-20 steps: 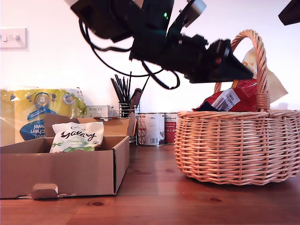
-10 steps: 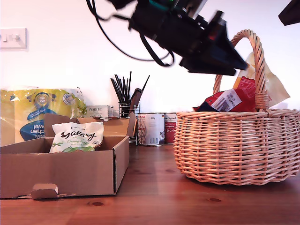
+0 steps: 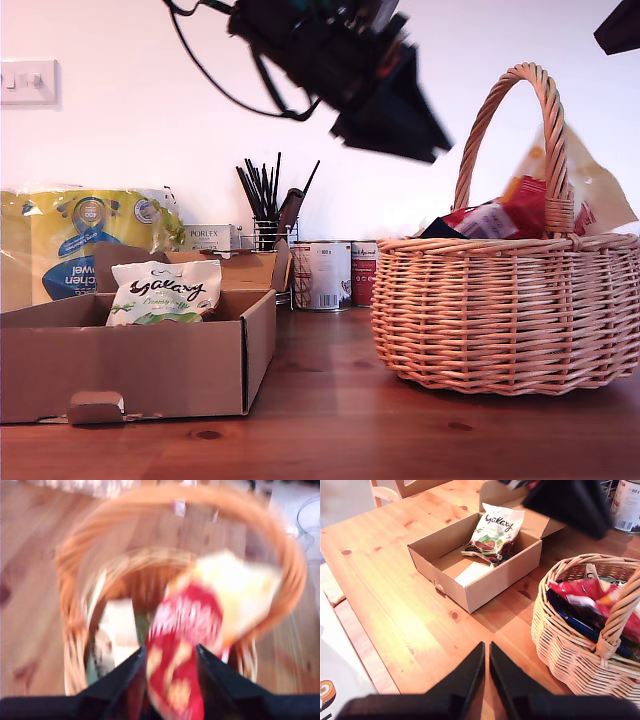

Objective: Move the bags of Easter eggs from the cardboard box on the left into the woven basket on the right side.

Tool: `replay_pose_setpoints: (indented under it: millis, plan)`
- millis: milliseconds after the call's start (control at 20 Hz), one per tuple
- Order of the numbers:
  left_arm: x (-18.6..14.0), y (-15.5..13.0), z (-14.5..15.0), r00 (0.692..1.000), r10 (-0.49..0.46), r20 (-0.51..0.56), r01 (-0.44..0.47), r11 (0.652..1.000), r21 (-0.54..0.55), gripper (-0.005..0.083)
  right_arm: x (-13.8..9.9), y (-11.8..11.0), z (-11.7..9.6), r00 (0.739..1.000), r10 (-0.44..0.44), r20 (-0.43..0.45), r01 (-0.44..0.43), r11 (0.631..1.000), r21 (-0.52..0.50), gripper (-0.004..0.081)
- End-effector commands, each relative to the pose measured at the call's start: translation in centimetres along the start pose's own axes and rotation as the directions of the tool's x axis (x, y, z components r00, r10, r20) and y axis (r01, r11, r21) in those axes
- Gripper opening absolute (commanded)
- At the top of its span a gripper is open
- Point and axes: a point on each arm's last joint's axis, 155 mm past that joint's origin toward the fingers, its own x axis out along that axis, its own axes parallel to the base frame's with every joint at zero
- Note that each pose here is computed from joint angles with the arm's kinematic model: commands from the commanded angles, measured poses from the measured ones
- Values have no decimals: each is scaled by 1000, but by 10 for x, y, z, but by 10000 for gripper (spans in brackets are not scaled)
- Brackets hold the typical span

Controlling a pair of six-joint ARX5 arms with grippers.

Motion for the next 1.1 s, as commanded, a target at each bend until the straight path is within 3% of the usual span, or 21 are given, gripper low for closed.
replay_pose_setpoints:
  millis: [0,50,350,750,1050]
  plan:
    - [-2,0,-9,999,0,-33,0,1000,14,32,-2,1,4,1000,2,12,-1,1000,-12,-13]
    - [-5,2,-17,998,2,-58,-2,1000,9,-26,-2,1,4,1000,2,12,-1,1000,-12,-13]
    - [-32,35,-38,977,150,-150,-151,989,7,-19,-2,1,4,1000,1,12,-1,1000,-13,-13]
    - [-81,53,-55,965,217,-149,-227,972,-55,-19,-2,-5,3,1000,-28,8,29,999,-30,-13]
    - [-123,55,-98,943,315,-106,-328,935,-136,-19,0,-8,1,999,-43,-3,43,999,-26,-13]
